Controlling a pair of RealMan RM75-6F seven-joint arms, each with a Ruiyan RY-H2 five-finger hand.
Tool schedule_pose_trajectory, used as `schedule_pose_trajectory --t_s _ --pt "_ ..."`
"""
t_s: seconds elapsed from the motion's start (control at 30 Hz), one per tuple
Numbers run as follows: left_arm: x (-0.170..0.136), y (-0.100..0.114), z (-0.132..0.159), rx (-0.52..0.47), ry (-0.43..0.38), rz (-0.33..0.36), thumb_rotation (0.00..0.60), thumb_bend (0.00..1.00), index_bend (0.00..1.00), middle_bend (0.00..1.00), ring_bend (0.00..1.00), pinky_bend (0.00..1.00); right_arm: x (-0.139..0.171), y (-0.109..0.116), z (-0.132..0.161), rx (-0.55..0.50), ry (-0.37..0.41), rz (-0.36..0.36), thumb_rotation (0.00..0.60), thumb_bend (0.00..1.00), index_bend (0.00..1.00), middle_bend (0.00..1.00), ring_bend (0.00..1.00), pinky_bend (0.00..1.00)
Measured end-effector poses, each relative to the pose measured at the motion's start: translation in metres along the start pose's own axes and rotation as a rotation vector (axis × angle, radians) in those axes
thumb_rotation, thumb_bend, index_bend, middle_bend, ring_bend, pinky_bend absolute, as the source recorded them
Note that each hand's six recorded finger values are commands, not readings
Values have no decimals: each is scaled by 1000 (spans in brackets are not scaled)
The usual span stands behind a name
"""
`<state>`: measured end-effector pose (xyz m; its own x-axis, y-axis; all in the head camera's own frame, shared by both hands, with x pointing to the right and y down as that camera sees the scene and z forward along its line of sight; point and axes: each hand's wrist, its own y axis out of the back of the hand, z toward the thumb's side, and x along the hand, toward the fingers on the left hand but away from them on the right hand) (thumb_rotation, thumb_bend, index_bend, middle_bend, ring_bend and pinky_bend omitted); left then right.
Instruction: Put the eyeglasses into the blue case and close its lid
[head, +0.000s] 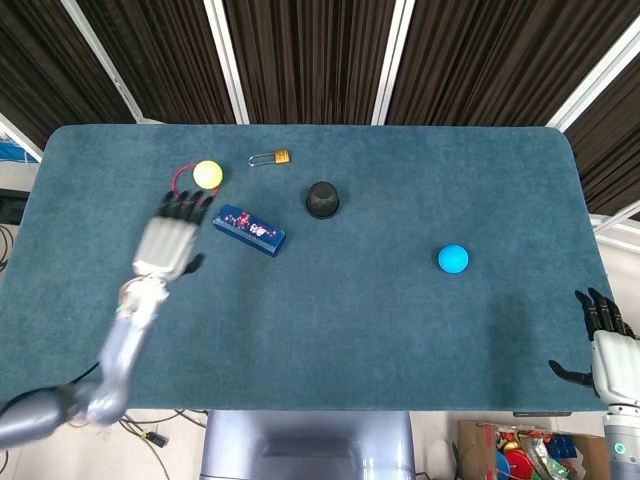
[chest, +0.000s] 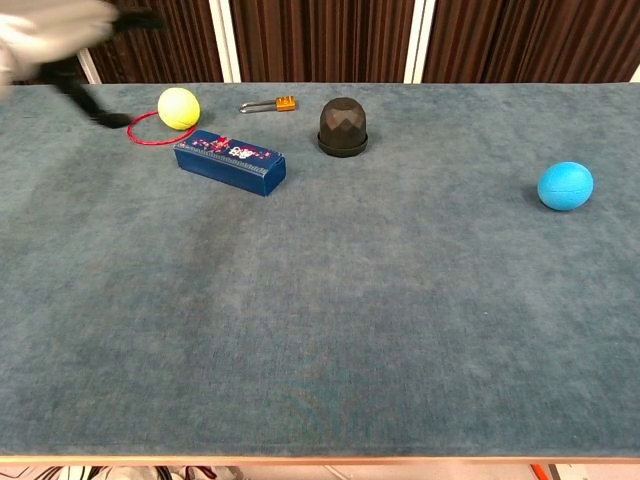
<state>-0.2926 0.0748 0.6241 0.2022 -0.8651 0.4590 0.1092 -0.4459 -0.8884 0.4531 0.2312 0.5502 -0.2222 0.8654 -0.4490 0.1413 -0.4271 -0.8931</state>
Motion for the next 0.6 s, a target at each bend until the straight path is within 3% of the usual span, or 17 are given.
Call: schedule_pose_trajectory --t_s 0.1,0.27,0.6 --pt "-48 5 -39 -9 63 -16 600 244 6 28 17 43 0 2 1 -16 10 -20 600 167 35 0 0 228" --pt "-97 7 -67 -41 98 14 600 245 6 27 0 32 0 6 4 -31 38 -60 600 167 34 0 0 228" --pt "-126 8 -87 -49 116 34 600 244 5 27 0 30 2 6 3 -39 46 -73 600 167 35 0 0 228"
